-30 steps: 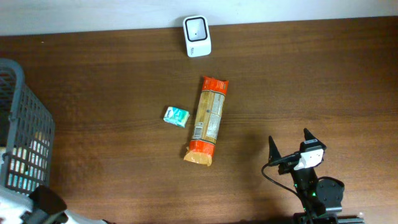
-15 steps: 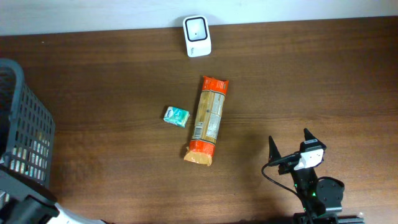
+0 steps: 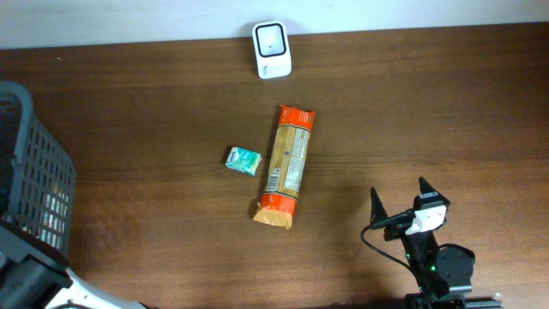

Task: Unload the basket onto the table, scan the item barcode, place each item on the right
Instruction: 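Take the white wipes pack from the basket with the left gripper, place it left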

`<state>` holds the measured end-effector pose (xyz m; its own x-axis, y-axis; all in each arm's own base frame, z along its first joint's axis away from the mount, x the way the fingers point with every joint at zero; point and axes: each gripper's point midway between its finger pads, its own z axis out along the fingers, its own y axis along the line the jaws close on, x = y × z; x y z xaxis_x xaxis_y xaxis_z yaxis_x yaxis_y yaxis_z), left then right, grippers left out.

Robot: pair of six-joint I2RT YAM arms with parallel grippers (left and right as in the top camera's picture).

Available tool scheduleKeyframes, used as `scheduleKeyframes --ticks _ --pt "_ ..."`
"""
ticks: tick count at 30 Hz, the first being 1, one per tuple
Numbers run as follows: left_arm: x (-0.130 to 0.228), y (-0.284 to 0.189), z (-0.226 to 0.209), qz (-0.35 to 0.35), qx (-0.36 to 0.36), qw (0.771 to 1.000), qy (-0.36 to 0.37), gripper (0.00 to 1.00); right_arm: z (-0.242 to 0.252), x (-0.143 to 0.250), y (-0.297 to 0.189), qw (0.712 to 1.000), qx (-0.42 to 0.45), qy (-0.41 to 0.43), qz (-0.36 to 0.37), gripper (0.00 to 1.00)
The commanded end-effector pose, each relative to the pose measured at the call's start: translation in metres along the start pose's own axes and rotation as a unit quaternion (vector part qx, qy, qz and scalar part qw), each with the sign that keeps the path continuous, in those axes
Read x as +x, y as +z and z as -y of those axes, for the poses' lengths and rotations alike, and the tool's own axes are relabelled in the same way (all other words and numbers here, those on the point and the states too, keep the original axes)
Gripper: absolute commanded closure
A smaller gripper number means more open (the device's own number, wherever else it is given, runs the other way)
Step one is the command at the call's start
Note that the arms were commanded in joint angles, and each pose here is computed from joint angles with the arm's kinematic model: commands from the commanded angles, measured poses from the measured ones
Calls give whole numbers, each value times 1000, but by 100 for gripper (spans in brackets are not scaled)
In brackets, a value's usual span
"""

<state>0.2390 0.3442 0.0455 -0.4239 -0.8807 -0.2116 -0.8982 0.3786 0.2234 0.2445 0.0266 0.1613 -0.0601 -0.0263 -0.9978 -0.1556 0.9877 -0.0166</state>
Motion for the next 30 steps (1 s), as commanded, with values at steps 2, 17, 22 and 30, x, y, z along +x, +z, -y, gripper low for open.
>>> scheduleKeyframes --ticks 2,17,22,30 --pt "-50 -116 -19 109 38 993 -32 100 -1 3 0 1000 0 0 -2 1" --pt "195 -408 183 300 298 822 380 100 -1 3 0 1000 0 0 -2 1" --pt "243 -267 258 96 161 933 308 100 -1 3 0 1000 0 0 -2 2" --pt "285 -147 273 -38 19 995 89 1 -1 3 0 1000 0 0 -2 2"
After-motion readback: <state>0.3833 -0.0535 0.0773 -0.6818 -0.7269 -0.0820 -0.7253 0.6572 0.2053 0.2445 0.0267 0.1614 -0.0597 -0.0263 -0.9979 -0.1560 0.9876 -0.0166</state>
